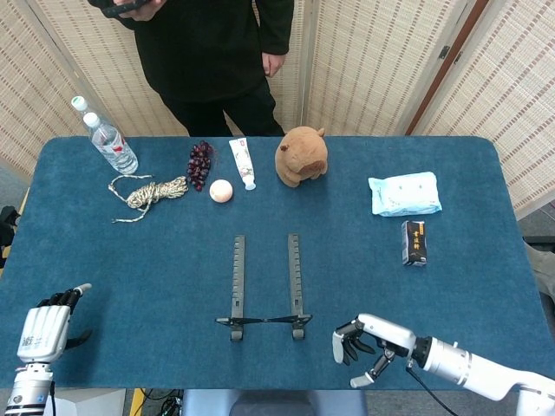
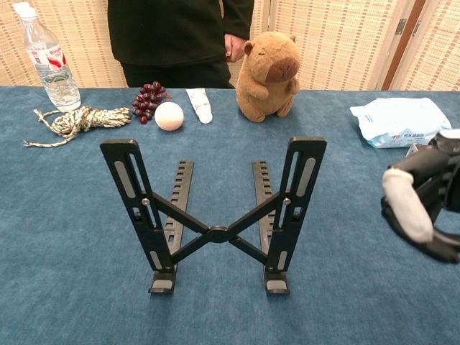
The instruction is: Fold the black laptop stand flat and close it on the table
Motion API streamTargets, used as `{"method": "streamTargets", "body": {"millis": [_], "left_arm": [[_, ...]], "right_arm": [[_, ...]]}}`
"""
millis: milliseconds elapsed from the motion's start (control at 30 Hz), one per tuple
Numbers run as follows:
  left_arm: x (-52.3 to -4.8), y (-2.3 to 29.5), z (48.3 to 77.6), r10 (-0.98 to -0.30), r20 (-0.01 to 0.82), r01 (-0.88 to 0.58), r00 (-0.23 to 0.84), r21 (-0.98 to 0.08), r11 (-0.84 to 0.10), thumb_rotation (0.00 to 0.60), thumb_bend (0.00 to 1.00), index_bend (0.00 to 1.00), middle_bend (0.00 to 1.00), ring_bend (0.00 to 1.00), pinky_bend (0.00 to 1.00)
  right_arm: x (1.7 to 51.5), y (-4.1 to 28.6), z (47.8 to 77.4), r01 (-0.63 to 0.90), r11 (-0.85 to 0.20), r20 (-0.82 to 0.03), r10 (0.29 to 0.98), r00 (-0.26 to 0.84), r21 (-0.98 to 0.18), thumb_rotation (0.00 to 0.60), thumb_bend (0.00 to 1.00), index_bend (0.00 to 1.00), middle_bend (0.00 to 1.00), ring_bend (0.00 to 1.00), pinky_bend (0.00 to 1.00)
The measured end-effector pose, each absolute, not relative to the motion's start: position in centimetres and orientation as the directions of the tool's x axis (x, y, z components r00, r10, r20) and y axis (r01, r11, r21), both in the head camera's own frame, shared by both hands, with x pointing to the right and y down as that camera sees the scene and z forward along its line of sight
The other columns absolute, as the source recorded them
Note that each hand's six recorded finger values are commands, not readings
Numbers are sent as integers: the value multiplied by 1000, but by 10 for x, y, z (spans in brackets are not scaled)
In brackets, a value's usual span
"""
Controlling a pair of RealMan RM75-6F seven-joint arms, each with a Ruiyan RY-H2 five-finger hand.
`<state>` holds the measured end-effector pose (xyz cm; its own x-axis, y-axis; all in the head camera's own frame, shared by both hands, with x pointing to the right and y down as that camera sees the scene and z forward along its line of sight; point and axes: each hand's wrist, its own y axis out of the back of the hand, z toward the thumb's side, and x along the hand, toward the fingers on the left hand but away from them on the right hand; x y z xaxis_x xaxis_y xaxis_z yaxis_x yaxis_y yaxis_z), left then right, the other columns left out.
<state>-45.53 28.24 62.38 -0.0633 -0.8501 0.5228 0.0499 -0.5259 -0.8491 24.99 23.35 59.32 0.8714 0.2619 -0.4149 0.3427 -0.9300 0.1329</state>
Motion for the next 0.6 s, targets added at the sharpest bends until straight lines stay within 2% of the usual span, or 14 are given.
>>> {"method": "streamTargets", "body": {"millis": [133, 300, 467, 600], "left_arm": [[-456, 283, 624, -849, 524, 47, -66, -849, -527, 600, 63, 227, 346, 345, 458], [-456, 284, 624, -849, 524, 45, -66, -848, -527, 600, 63, 227, 346, 345, 458], [-457, 285, 625, -848, 525, 43, -68, -848, -529, 600, 62, 227, 345, 345, 459], [-457, 285, 626, -847, 527, 43, -68, -847, -530, 600, 62, 227, 345, 345, 458]], "right_arm": [[246, 242, 593, 263, -952, -398, 183, 899, 157, 600, 0, 414, 459, 471, 715], [242, 254, 591, 153, -969, -371, 72, 926, 192, 600, 0, 251, 288, 290, 486], [240, 261, 591, 82, -973, -344, 3, 939, 215, 600, 0, 111, 131, 149, 357], [238, 262, 593, 65, -973, -338, -14, 941, 222, 600, 0, 36, 48, 77, 306]]}}
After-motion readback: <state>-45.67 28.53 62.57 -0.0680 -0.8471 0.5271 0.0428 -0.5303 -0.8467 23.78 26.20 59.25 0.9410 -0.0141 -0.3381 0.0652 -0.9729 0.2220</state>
